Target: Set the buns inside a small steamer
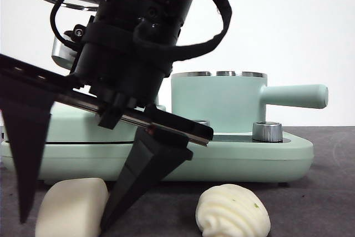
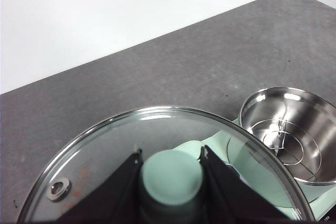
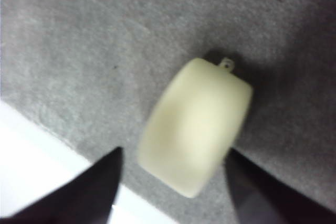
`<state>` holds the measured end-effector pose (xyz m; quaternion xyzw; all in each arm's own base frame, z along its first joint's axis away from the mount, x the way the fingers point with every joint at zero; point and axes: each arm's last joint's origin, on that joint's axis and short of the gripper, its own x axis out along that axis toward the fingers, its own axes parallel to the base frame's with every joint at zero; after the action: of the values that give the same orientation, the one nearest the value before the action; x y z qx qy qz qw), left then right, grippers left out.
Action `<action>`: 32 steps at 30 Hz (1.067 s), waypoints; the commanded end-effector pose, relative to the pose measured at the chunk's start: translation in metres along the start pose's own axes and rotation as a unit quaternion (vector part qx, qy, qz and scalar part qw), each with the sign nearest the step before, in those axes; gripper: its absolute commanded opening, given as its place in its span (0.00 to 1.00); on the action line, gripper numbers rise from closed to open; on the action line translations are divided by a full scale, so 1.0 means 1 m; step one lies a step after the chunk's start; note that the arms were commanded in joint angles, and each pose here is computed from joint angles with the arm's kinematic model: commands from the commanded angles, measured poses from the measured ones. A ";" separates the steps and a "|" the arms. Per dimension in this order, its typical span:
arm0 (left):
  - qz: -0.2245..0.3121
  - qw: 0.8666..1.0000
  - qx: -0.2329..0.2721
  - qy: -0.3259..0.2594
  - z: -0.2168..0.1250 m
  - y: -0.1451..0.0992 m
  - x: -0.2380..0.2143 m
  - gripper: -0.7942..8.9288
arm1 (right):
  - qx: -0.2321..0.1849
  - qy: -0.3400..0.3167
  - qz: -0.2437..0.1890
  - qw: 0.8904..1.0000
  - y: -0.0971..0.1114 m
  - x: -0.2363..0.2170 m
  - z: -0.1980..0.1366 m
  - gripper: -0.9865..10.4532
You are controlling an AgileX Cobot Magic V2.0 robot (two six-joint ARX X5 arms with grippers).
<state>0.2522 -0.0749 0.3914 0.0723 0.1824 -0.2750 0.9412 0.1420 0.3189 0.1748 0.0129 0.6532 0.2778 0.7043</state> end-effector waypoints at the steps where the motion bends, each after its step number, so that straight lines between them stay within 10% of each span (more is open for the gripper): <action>1: 0.002 1.000 0.013 -0.027 0.009 -0.001 -0.006 0.09 | -0.004 -0.002 0.002 1.000 0.006 0.003 0.000 0.30; 14: 0.002 0.999 0.017 -0.027 0.009 -0.001 -0.006 0.09 | -0.062 -0.058 0.035 0.996 0.010 -0.096 -0.024 0.35; 32: 0.002 0.999 0.017 -0.027 0.009 -0.001 -0.006 0.09 | -0.066 0.007 -0.024 0.998 0.013 -0.021 -0.020 0.39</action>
<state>0.2522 -0.0749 0.3914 0.0759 0.1812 -0.2757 0.9410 0.1214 0.3083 0.1990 -0.0430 0.6390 0.2968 0.7084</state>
